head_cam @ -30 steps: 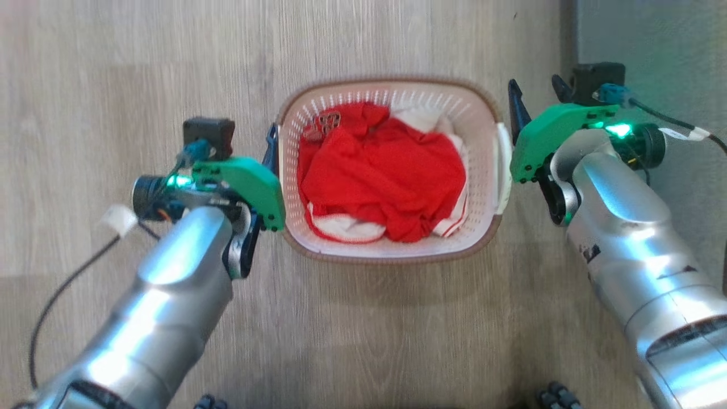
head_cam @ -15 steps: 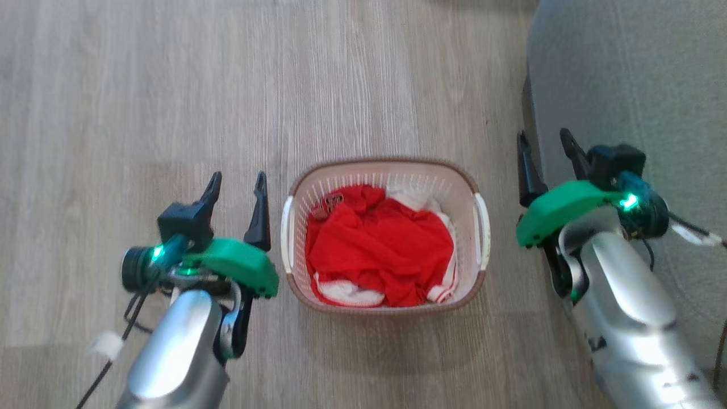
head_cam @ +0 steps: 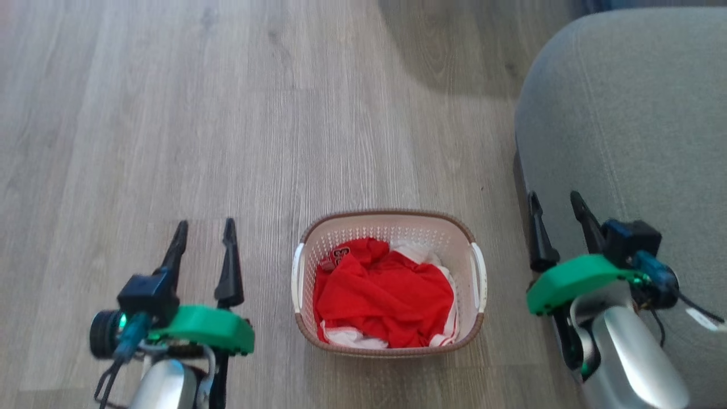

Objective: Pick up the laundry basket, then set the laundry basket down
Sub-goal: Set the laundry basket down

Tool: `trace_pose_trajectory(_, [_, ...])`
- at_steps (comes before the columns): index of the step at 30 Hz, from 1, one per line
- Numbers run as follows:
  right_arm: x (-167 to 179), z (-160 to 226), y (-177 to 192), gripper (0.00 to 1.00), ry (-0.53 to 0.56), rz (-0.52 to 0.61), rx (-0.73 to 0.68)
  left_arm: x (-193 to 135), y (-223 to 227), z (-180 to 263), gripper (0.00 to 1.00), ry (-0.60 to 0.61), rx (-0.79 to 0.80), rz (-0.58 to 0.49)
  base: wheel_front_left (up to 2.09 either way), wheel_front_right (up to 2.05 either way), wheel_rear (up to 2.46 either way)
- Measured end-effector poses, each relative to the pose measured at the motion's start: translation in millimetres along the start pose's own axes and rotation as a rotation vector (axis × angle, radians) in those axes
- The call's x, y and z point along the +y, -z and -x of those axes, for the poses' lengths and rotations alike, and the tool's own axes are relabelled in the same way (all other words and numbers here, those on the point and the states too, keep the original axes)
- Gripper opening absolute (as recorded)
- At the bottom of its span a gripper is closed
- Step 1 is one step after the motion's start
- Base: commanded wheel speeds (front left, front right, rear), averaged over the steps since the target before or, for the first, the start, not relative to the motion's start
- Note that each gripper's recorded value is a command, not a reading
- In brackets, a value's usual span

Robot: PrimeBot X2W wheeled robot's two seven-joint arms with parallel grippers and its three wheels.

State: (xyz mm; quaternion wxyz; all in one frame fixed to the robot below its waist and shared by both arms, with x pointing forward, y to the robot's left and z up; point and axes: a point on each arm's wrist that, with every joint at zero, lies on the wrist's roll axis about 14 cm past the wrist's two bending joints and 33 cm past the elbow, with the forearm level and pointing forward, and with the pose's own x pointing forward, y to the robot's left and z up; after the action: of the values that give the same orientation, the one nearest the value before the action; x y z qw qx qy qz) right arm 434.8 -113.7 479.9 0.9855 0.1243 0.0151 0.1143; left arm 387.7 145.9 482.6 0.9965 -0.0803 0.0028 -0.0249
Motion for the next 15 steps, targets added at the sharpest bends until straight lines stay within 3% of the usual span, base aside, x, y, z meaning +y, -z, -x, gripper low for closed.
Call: trace_pose_trajectory(15, [-1, 51, -14, 1.0, 0.036, -0.003, -0.06, 24, -12, 48, 1.0, -0.078, -0.038, -0.002, 0.0, 0.0, 0.0])
